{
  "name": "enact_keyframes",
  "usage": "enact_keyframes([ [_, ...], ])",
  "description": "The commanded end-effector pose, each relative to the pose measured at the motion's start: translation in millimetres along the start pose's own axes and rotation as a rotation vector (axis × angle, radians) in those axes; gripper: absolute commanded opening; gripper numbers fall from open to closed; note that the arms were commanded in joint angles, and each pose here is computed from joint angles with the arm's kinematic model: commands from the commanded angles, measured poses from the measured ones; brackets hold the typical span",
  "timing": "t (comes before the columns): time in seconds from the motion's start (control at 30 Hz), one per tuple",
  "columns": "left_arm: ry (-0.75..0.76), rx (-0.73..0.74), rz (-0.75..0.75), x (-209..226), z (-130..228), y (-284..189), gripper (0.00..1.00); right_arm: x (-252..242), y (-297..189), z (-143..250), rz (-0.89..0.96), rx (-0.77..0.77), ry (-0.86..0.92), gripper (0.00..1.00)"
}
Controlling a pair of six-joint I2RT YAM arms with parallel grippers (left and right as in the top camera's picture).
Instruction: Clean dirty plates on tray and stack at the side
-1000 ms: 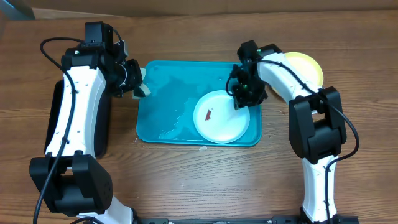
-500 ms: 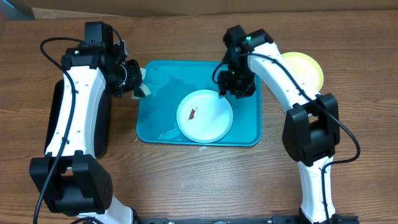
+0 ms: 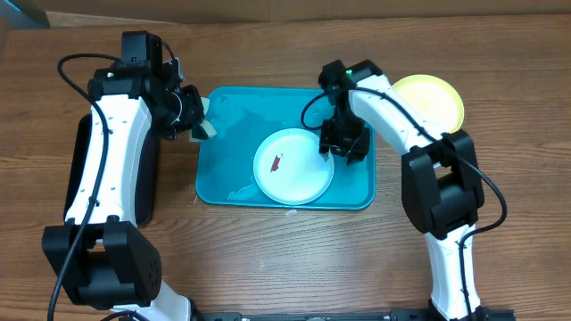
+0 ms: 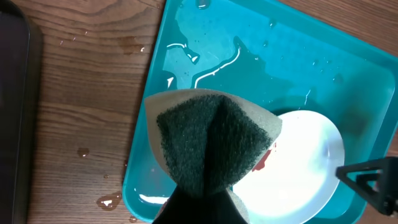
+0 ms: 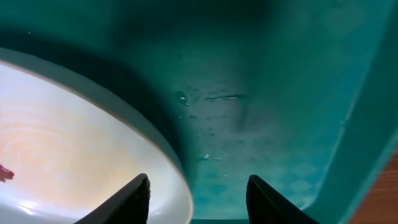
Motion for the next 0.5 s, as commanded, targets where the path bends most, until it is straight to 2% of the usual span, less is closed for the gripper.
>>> enact_keyframes([
  [0.0, 0.002, 0.021, 0.009, 1.7, 1.3, 3.9, 0.04, 9.2, 2.6, 3.0, 0.004, -0.006, 0.036, 0.51],
  [0.23, 0.002, 0.023, 0.007, 1.9, 1.6, 3.9, 0.04, 11.5, 14.3, 8.3, 0.073, -0.018, 0.093, 0.51],
  [0.47, 0.002, 0.024, 0.007, 2.0, 1.7, 3.9, 0.04, 12.1, 17.9, 10.2, 0.085, -0.015, 0.053, 0.51],
])
Point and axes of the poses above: each gripper's point midway between its finger pads, its own y axis out along the fingers, its own x axis along the line the jaws close on, z = x × y, the point moved 5 cm from there along -y, back along the fingers, and after that the axes turned 14 degrees about -y, right-handed, at the moved point
